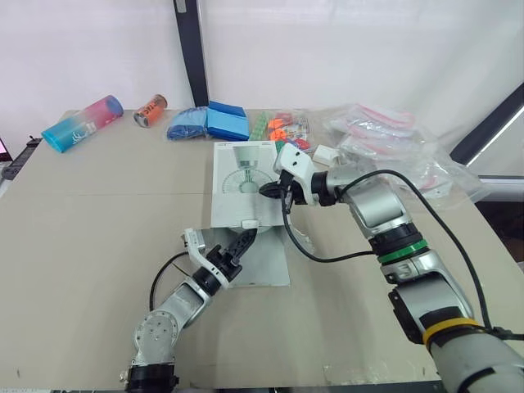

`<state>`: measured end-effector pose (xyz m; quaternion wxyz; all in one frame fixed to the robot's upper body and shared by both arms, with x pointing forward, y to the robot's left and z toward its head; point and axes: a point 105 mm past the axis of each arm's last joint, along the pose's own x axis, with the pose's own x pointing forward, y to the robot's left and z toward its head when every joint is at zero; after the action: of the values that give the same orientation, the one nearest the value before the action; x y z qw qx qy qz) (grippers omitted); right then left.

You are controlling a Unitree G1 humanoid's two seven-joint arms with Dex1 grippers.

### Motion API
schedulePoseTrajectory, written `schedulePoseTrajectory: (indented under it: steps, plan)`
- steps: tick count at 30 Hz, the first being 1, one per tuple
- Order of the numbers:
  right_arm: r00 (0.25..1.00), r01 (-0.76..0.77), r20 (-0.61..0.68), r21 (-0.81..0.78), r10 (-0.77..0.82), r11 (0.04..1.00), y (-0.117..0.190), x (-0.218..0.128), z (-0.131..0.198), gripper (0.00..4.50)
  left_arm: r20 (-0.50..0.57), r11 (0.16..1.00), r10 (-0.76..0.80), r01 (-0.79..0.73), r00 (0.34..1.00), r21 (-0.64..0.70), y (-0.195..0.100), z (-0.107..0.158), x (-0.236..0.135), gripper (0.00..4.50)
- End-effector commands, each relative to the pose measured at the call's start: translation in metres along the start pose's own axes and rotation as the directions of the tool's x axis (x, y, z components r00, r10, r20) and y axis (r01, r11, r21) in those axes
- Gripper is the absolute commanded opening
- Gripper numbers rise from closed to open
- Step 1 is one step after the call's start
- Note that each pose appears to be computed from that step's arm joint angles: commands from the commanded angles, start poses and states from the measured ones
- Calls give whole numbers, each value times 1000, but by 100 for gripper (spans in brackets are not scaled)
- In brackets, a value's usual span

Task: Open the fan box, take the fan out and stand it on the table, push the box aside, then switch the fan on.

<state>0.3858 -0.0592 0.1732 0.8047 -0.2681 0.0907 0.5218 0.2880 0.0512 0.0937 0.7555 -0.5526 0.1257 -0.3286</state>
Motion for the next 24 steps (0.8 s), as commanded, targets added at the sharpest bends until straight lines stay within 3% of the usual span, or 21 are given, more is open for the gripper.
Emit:
schedulePoseTrajectory:
  steps: [1,7,15,24]
  plan:
    - [1000,-1,11,-8,1,1000,2,-2,3,0,22,998,-59,59,998,-27,-12,1,7,210]
    - [1000,-1,10,-5,1,1000,3,-3,3,0,36,998,-41,43,999,-40,-9,3,7,210]
    - [1000,-6,8,-3,6,1000,4,-2,2,0,61,997,-27,30,998,-65,-6,6,5,6]
    - [1000,-11,15,0,11,1000,5,0,3,0,57,999,2,0,998,-49,-2,7,0,6]
